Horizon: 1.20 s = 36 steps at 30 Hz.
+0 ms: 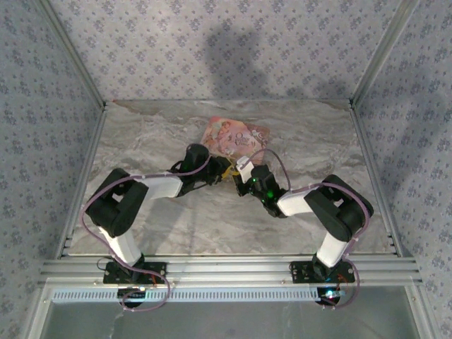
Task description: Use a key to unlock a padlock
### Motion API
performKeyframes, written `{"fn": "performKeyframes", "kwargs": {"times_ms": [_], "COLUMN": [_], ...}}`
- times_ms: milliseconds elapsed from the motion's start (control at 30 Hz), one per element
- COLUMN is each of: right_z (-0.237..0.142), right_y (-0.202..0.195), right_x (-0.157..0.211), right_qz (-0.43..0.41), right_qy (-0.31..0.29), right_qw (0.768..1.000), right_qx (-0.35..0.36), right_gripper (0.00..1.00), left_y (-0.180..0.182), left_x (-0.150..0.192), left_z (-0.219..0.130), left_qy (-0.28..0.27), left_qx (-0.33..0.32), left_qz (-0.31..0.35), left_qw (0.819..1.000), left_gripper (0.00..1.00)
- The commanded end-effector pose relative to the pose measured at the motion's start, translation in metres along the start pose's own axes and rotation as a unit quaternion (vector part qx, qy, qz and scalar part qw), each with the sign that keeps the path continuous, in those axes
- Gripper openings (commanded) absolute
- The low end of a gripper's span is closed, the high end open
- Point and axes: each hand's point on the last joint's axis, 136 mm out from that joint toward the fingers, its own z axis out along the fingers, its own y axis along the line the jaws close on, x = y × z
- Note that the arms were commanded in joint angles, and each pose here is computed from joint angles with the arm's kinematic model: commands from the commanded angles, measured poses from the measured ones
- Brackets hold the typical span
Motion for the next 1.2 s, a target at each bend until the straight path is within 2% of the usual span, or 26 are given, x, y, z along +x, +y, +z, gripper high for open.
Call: {"fn": "performKeyframes", "kwargs": {"times_ms": [0,200,533,667,767,867,1167], "right_z": [0.0,-0.001,0.001,0.001,0.002,0.003,0.006], "right_y": [-0.005,-0.002,0.002,-0.001,-0.005,-0.005,-0.006], "right_x": [0.005,0.006,0.012,0.011,0.013,0.018,0.021], "right_qz": [0.023,0.05,0.141,0.188,0.236,0.268,0.293], "right_qy": [-0.004,-0.006,0.002,0.005,0.011,0.017,0.023], "right_qw": [1.0,0.999,0.99,0.982,0.971,0.962,0.955], "right_qx": [0.009,-0.001,-0.025,-0.03,-0.037,-0.043,-0.046], "right_gripper": [0.0,0.0,0.0,0.0,0.0,0.0,0.0], "left_y": [-0.017,-0.018,-0.019,-0.018,-0.021,-0.026,-0.026], "left_x": [0.001,-0.01,-0.06,-0.082,-0.096,-0.103,-0.122], "left_z": [-0.016,-0.037,-0.081,-0.089,-0.088,-0.079,-0.039], "left_qy": [-0.003,-0.036,-0.104,-0.109,-0.108,-0.083,-0.037], "left_qx": [0.016,-0.006,-0.03,-0.046,-0.052,-0.057,-0.092], "left_qz": [0.022,0.055,0.099,0.126,0.147,0.172,0.221], "left_qw": [1.0,0.998,0.989,0.985,0.982,0.98,0.97], "left_gripper": [0.35,0.54,0.68,0.7,0.7,0.71,0.76]}}
